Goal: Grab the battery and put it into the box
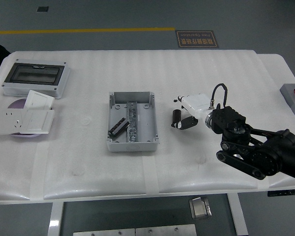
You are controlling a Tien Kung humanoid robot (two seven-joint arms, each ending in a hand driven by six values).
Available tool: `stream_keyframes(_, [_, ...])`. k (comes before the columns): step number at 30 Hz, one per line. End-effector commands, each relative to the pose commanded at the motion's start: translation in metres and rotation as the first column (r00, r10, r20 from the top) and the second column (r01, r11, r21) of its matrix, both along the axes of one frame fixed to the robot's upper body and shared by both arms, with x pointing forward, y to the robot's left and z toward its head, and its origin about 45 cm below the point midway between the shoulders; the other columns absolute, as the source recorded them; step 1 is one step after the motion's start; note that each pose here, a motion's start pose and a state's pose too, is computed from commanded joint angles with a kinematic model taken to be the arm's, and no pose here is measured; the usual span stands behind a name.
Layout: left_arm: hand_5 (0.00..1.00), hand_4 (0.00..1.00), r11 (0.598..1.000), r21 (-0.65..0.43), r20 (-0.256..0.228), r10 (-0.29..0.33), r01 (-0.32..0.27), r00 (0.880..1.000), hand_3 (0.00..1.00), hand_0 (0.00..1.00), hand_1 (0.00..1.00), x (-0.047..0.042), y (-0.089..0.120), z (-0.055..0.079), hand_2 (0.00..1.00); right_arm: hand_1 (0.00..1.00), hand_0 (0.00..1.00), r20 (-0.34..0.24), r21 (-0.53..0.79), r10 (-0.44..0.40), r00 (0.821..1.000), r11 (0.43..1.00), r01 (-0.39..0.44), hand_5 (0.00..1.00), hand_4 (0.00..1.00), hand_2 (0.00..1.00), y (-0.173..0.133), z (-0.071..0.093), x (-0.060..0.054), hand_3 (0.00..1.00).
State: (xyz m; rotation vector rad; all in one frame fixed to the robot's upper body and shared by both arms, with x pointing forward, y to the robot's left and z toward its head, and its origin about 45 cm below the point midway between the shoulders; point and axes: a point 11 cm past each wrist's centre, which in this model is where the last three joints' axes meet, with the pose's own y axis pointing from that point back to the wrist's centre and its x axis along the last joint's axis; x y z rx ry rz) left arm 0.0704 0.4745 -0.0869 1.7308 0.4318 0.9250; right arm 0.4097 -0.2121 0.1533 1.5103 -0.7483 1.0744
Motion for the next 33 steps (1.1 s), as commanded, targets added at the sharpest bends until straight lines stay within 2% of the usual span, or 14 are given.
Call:
stream_keyframes(10, [0.113, 0.45, 1.0, 0.0, 0.004, 0.003, -0.003, 1.0, 0.587, 0.638, 0.701, 0.0009, 0.0004, 0.0003, 0.531, 0.436, 0.604, -0.017, -0.034, 0.032, 0.999, 0.999, -0.033, 0.505, 0.864, 0.651, 0.004, -0.0066, -0.0062, 0.863])
stream_keyframes(11, [0.115, 0.45, 1.0, 0.0, 0.004, 0.003, -0.003, 1.0, 0.588, 0.638, 0.701, 0.0009, 0.0004, 0.0003, 0.532, 0.43, 0.592, -0.018, -0.036, 0.033, 0.999, 0.999, -0.034, 0.341, 0.69, 0.612, 0.0041, -0.0066, -0.0062, 0.768])
stream_keyframes(16, [0.115, 0.45, 1.0, -0.003, 0.007, 0.001, -0.001, 1.0, 0.588, 0.638, 0.701, 0.0022, -0.0005, 0.0002, 0.532, 0.43, 0.592, -0.011, -0.041, 0.036, 0.999, 0.998, -0.037, 0.341, 0.69, 0.612, 0.0033, -0.0056, -0.0055, 0.768])
stream_keyframes(17, [0.116, 0.45, 1.0, -0.003, 0.008, 0.0, 0.0, 1.0, 0.588, 0.638, 0.7, 0.0026, -0.0006, 0.0002, 0.533, 0.429, 0.589, -0.009, -0.042, 0.037, 0.999, 0.998, -0.037, 0.284, 0.623, 0.602, 0.0031, -0.0055, -0.0053, 0.744])
stream_keyframes(22, [0.116, 0.45, 1.0, -0.005, 0.011, -0.001, 0.001, 1.0, 0.588, 0.638, 0.7, 0.0033, -0.0012, 0.0001, 0.533, 0.429, 0.589, -0.001, -0.046, 0.039, 0.999, 0.998, -0.039, 0.284, 0.623, 0.602, 0.0024, -0.0056, -0.0047, 0.744])
stream_keyframes(23, [0.117, 0.45, 1.0, -0.005, 0.011, -0.002, 0.002, 1.0, 0.588, 0.638, 0.7, 0.0034, -0.0012, 0.0001, 0.532, 0.422, 0.572, -0.001, -0.046, 0.039, 0.999, 0.998, -0.039, 0.231, 0.536, 0.585, 0.0024, -0.0057, -0.0047, 0.721])
stream_keyframes(28, [0.117, 0.45, 1.0, -0.004, 0.011, -0.003, 0.003, 1.0, 0.588, 0.638, 0.7, 0.0035, -0.001, 0.0002, 0.532, 0.422, 0.572, 0.003, -0.05, 0.043, 0.999, 0.998, -0.043, 0.231, 0.536, 0.585, 0.0018, -0.007, -0.0054, 0.721])
stream_keyframes(29, [0.117, 0.452, 1.0, -0.004, 0.011, -0.003, 0.003, 1.0, 0.588, 0.638, 0.7, 0.0036, -0.0011, 0.0002, 0.533, 0.407, 0.565, 0.005, -0.049, 0.043, 0.999, 0.998, -0.043, 0.217, 0.511, 0.569, 0.0017, -0.0066, -0.0054, 0.709])
stream_keyframes(33, [0.117, 0.452, 1.0, -0.006, 0.011, -0.004, 0.004, 1.0, 0.588, 0.638, 0.7, 0.0036, -0.0017, -0.0001, 0.533, 0.407, 0.565, 0.023, -0.02, 0.04, 0.999, 0.999, -0.039, 0.217, 0.511, 0.569, 0.0036, 0.0016, -0.0039, 0.709])
